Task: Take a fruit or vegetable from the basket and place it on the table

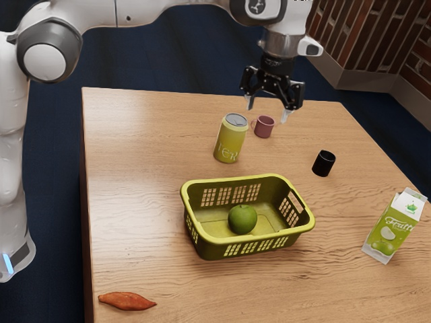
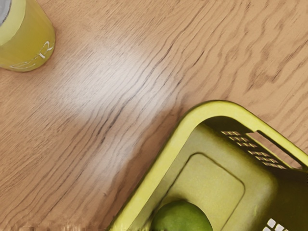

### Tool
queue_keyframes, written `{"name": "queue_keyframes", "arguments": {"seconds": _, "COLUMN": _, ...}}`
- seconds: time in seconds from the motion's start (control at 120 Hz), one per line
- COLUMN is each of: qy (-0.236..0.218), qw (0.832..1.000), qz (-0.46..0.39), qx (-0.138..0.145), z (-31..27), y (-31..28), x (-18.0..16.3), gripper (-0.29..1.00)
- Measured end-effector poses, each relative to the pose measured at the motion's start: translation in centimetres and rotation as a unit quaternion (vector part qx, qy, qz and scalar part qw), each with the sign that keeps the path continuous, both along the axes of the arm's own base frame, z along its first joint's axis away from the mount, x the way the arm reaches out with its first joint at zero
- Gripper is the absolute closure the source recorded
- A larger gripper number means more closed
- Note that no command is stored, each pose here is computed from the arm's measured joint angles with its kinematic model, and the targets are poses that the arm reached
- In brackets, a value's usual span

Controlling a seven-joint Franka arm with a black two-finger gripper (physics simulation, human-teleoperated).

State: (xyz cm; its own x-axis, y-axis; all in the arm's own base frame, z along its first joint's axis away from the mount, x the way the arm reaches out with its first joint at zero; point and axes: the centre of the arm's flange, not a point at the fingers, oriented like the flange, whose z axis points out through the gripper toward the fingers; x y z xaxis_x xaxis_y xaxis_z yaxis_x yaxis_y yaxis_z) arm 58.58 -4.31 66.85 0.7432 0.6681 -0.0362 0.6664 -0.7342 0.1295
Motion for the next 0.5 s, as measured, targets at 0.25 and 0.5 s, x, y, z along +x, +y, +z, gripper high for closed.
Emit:
{"name": "queue_keyframes", "arguments": {"seconds": 0.25, "qy": 0.043, "qw": 0.988, "qz": 0.148, "qx": -0.008, "z": -2.2, "y": -5.7, "x": 0.6, "gripper": 0.0}}
{"name": "queue_keyframes", "arguments": {"seconds": 0.5, "qy": 0.086, "qw": 0.956, "qz": 0.279, "qx": 0.008, "z": -7.4, "y": -6.1, "x": -2.7, "gripper": 0.0}}
